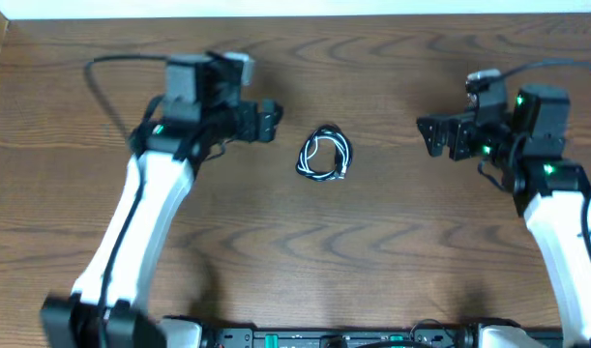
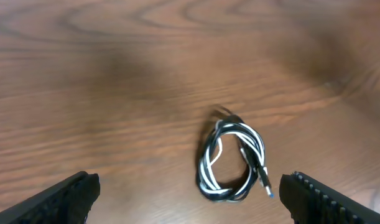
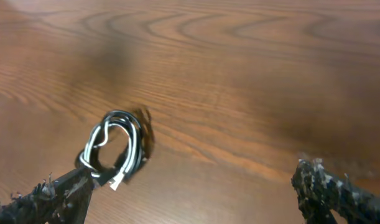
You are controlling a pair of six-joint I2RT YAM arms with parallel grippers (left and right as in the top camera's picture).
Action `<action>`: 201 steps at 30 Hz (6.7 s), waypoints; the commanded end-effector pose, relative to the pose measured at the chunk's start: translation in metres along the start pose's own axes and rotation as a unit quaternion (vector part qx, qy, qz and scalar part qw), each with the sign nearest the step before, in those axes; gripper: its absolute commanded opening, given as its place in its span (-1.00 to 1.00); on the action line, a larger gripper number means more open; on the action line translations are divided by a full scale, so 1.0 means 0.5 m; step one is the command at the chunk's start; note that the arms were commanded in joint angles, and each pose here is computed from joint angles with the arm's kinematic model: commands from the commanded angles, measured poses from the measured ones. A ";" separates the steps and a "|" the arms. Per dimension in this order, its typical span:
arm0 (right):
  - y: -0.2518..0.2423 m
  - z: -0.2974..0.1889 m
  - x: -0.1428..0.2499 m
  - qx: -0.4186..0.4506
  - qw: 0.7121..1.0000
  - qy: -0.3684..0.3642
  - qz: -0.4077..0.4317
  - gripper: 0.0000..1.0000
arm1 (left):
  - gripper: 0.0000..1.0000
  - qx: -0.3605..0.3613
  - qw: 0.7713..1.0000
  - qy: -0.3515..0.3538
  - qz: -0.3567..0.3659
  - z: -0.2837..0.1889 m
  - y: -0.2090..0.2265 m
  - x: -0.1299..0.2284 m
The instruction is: Untangle cables
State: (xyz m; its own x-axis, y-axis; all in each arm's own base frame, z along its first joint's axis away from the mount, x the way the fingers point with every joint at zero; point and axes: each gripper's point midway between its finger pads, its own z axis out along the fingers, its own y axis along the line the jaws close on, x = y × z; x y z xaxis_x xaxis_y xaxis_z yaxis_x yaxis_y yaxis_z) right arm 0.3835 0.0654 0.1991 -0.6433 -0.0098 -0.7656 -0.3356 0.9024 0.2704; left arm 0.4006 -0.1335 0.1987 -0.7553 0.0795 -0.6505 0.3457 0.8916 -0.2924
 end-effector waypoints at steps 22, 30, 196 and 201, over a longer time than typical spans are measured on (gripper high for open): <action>0.035 0.009 -0.012 -0.057 0.997 0.004 0.047 0.94 | 1.00 0.049 0.987 0.151 -0.039 0.257 -0.023 0.153; 0.038 0.009 0.010 -0.056 0.996 0.027 0.062 0.91 | 0.66 -0.003 0.988 0.154 -0.011 0.263 0.007 0.161; -0.033 0.101 0.102 0.090 0.964 0.095 0.231 0.47 | 0.01 -0.021 0.971 0.170 0.168 0.365 -0.049 0.235; -0.033 0.101 0.102 0.090 0.964 0.095 0.230 0.47 | 0.01 -0.021 0.970 0.171 0.169 0.369 -0.048 0.238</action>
State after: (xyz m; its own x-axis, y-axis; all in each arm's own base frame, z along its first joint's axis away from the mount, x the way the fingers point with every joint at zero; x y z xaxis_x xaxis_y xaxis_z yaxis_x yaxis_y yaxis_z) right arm 0.3860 0.0737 0.1206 -0.8258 0.3432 -0.4475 0.1289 0.8874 0.4427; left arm 0.4053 -0.2290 0.0058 -0.7507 0.4915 -0.4415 0.5758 0.8144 -0.0723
